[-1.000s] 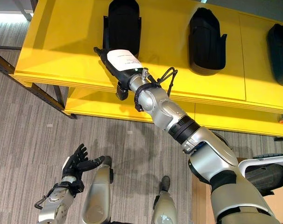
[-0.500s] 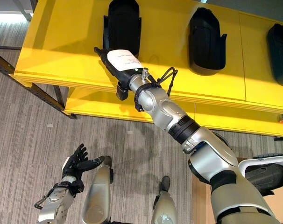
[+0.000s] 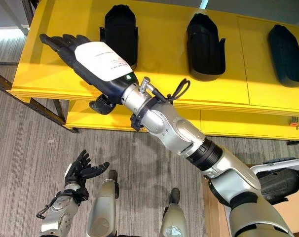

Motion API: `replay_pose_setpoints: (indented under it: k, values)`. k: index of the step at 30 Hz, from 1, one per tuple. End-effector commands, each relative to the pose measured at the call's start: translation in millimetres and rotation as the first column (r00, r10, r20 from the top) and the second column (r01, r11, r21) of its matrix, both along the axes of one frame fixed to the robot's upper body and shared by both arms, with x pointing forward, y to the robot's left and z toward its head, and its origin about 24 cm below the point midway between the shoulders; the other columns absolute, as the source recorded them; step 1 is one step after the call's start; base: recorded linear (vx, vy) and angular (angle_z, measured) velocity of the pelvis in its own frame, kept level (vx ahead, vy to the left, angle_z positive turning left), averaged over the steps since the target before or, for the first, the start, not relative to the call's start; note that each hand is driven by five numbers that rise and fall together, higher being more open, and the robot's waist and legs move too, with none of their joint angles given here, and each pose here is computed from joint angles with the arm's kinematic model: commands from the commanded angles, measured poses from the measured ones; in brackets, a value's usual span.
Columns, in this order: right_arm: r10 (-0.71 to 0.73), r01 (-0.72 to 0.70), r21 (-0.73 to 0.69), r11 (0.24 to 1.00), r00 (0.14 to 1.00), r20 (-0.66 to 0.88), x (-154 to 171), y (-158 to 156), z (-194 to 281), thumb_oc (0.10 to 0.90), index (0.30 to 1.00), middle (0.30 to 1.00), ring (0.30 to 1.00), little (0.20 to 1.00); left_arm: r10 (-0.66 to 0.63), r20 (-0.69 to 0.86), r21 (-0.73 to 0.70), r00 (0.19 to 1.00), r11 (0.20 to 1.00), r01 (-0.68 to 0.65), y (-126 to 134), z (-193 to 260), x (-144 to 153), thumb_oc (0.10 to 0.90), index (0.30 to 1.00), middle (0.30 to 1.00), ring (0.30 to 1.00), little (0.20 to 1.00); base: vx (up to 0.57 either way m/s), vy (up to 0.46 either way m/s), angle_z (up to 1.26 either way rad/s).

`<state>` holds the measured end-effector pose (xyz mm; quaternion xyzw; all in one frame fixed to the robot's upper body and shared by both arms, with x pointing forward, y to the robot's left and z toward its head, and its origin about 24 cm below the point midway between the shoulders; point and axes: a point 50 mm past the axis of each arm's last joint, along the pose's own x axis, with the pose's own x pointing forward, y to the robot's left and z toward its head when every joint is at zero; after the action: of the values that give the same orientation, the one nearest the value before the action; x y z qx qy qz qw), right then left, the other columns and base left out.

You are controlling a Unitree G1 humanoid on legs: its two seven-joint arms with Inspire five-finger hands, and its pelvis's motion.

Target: Move parts from the plastic box to the shelf.

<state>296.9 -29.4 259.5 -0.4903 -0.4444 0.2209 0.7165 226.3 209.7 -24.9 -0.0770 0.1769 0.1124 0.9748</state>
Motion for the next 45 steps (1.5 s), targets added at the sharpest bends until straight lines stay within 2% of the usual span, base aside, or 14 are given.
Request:
replay_pose_setpoints:
  k: [1, 8, 14, 15, 16, 17, 19, 21, 23, 27, 30, 34, 39, 45]
  values:
    - [0.144, -0.176, 0.16, 0.971, 0.97, 0.196, -36.7, -4.6, 52.7, 0.9, 1.0, 1.0, 1.0, 1.0, -0.005, 0.124, -0.023, 0.992, 1.0, 0.008, -10.6, 19.0, 0.3, 0.9, 1.0, 1.0, 1.0, 1.0, -0.01, -0.053, 0.09]
    - [0.172, -0.132, 0.351, 0.927, 0.982, -0.083, -38.4, -46.9, -0.8, 0.9, 1.0, 1.0, 1.0, 1.0, -0.023, 0.104, -0.03, 0.994, 0.999, 0.026, -15.8, 12.7, -3.7, 0.9, 1.0, 1.0, 1.0, 1.0, -0.01, -0.061, 0.05]
    - [0.173, 0.099, 0.557, 0.824, 0.893, -0.415, -50.6, -108.9, -66.8, 0.9, 1.0, 1.0, 1.0, 1.0, -0.031, 0.069, -0.015, 0.997, 0.999, 0.032, -8.5, 3.9, -15.1, 0.9, 1.0, 1.0, 1.0, 1.0, 0.04, -0.059, 0.03]
    - [0.145, 0.21, 0.593, 0.777, 0.858, -0.493, -56.8, -130.4, -87.0, 0.9, 1.0, 1.0, 1.0, 1.0, -0.02, 0.054, -0.013, 0.998, 1.0, 0.021, -3.9, 0.7, -22.0, 0.9, 1.0, 1.0, 1.0, 1.0, 0.12, -0.075, -0.16]
    - [0.139, 0.387, 0.651, 0.653, 0.784, -0.606, -59.9, -154.8, -121.2, 0.9, 1.0, 1.0, 1.0, 1.0, -0.007, 0.045, -0.013, 0.999, 1.0, 0.008, -0.6, -2.2, -26.8, 0.9, 1.0, 1.0, 1.0, 1.0, 0.1, -0.057, -0.14]
    - [0.139, 0.387, 0.651, 0.653, 0.783, -0.606, -60.0, -154.9, -121.4, 0.9, 1.0, 1.0, 1.0, 1.0, -0.008, 0.045, -0.012, 0.999, 1.0, 0.008, -0.6, -2.3, -27.0, 0.9, 1.0, 1.0, 1.0, 1.0, 0.08, -0.036, -0.13]
    - [0.107, 0.571, 0.633, 0.523, 0.693, -0.713, -70.1, -181.8, -161.3, 0.9, 1.0, 1.0, 1.0, 1.0, 0.001, 0.027, -0.006, 1.0, 1.0, -0.001, 4.2, -6.7, -33.0, 0.9, 1.0, 1.0, 1.0, 1.0, 0.08, -0.012, -0.11]
    - [0.107, 0.571, 0.633, 0.523, 0.693, -0.713, -70.1, -181.9, -161.4, 0.9, 1.0, 1.0, 1.0, 1.0, 0.001, 0.027, -0.006, 1.0, 1.0, -0.001, 4.2, -6.7, -33.1, 0.9, 1.0, 1.0, 1.0, 1.0, 0.03, -0.001, -0.05]
    - [0.102, 0.679, 0.619, 0.395, 0.637, -0.764, -79.3, -194.4, -188.5, 0.9, 1.0, 1.0, 1.0, 1.0, 0.01, 0.039, -0.012, 0.999, 1.0, -0.01, 5.1, -6.0, -34.8, 0.9, 1.0, 1.0, 1.0, 1.0, 0.03, 0.032, -0.13]
    - [0.142, 0.719, 0.639, 0.272, 0.627, -0.766, -86.1, -197.0, -200.6, 0.9, 1.0, 1.0, 1.0, 1.0, 0.001, 0.052, -0.001, 0.999, 1.0, -0.001, 5.3, -3.9, -33.7, 0.9, 1.0, 1.0, 1.0, 1.0, 0.03, 0.061, -0.16]
    - [0.208, 0.753, 0.653, 0.083, 0.628, -0.75, -93.0, -199.3, -215.1, 0.9, 1.0, 1.0, 1.0, 1.0, -0.025, 0.053, 0.024, 0.998, 0.999, 0.023, 6.0, -2.6, -31.1, 0.9, 1.0, 1.0, 1.0, 1.0, 0.06, 0.152, -0.11]
    - [0.235, 0.775, 0.631, 0.035, 0.607, -0.759, -97.3, -201.3, -223.9, 0.9, 1.0, 1.0, 1.0, 1.0, 0.001, 0.048, 0.023, 0.999, 1.0, -0.002, 10.4, -2.7, -36.9, 0.9, 1.0, 1.0, 1.0, 1.0, 0.05, 0.11, -0.29]
    - [0.214, 0.75, 0.657, 0.071, 0.632, -0.745, -88.0, -200.2, -212.3, 0.9, 1.0, 1.0, 1.0, 1.0, 0.104, 0.018, -0.004, 0.994, 0.995, -0.103, 18.3, -10.7, -52.7, 0.9, 1.0, 1.0, 1.0, 1.0, 0.05, 0.024, -2.11]
    - [0.154, 0.771, 0.636, 0.013, 0.627, -0.764, -100.5, -217.0, -215.8, 0.9, 1.0, 1.0, 1.0, 1.0, 0.062, 0.023, -0.052, 0.998, 0.997, -0.06, 0.4, -13.8, -46.1, 0.9, 1.0, 1.0, 1.0, 1.0, 0.08, -0.13, -0.02]
